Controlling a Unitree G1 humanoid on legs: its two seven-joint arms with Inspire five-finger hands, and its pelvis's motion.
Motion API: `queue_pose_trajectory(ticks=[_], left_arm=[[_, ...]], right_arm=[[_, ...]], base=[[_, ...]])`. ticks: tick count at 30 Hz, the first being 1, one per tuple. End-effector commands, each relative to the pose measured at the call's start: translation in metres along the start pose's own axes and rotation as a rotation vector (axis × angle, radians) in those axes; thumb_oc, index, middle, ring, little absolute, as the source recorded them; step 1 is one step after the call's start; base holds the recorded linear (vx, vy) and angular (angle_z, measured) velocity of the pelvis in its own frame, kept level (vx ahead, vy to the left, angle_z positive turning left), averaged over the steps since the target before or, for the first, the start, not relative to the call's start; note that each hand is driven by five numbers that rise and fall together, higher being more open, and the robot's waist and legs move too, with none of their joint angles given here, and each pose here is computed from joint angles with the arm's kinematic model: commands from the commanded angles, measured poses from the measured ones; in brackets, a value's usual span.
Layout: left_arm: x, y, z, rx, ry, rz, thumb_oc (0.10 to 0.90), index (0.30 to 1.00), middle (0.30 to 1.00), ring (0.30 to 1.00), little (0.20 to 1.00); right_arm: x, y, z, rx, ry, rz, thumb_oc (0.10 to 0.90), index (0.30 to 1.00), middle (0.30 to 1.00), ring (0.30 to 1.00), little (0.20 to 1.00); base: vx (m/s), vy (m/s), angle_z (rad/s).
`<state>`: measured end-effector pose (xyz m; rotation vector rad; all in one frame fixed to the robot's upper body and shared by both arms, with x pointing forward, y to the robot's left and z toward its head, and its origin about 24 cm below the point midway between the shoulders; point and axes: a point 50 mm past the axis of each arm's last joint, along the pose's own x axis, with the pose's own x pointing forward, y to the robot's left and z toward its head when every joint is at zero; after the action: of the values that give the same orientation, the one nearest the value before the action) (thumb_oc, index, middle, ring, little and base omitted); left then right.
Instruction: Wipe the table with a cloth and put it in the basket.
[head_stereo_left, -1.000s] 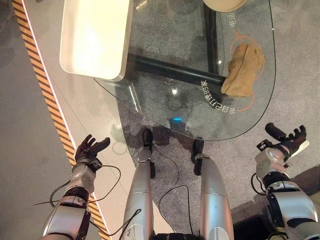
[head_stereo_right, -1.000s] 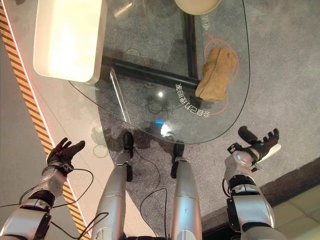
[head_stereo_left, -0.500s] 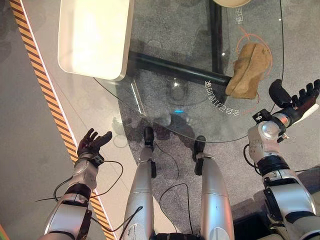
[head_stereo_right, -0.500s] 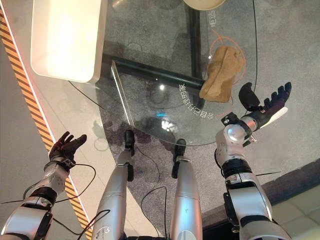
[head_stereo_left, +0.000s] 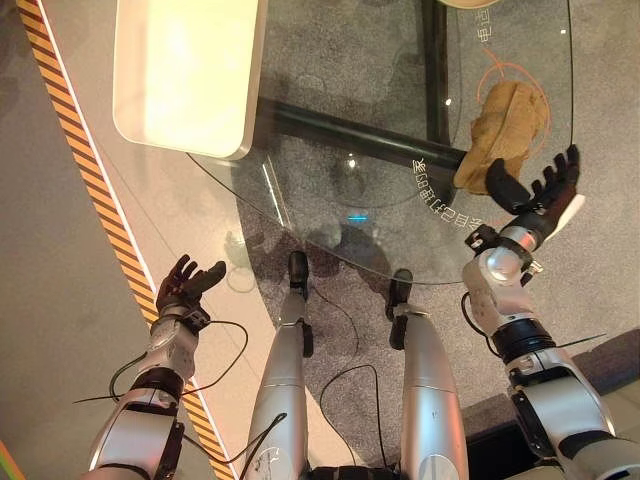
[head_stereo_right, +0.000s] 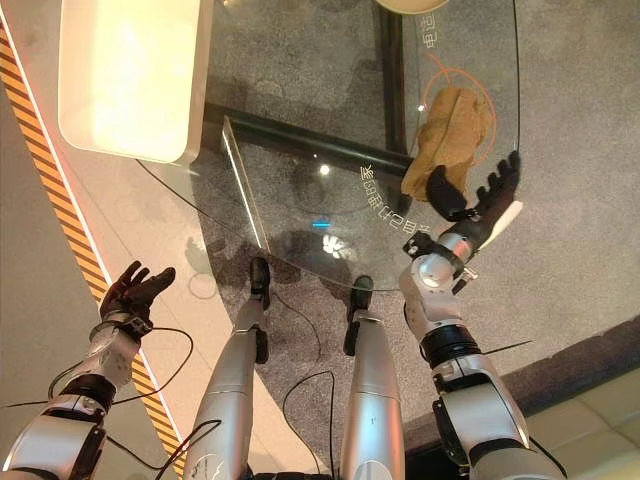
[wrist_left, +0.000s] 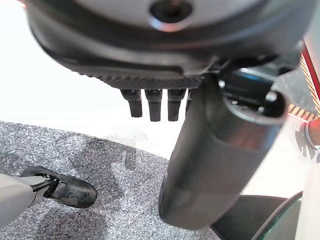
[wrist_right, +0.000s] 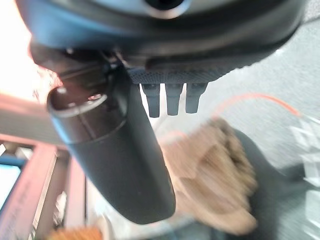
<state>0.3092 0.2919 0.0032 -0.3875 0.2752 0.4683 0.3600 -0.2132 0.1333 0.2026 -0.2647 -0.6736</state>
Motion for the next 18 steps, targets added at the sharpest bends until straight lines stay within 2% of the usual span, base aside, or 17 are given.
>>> queue_pose_trajectory(ticks=[1,9,18], left_arm=[[-0.005,0.022,-0.006,-0.027,-0.028,0.092,0.8,0.9,0.9,0.9,0.9],[-0.003,0.017,-0.004,-0.005,-0.017,0.081,0.8,0.9,0.9,0.9,0.9],[-0.002,0.012,-0.004,0.015,-0.011,0.073,0.8,0.9,0.9,0.9,0.9]], right_arm=[[0.005,0.002,0.02,0.014,-0.085,0.085,0.8,0.9,0.9,0.9,0.9],[0.006,0.013,0.016,-0.037,-0.04,0.112,0.8,0.9,0.9,0.9,0.9],[0.017,0.014,0.023,-0.113,-0.058,0.006,0.8,0.9,0.9,0.9,0.9]], base=[[0.0,0.0,0.0],[0.0,0.0,0.0],[0.0,-0.002,0.0]])
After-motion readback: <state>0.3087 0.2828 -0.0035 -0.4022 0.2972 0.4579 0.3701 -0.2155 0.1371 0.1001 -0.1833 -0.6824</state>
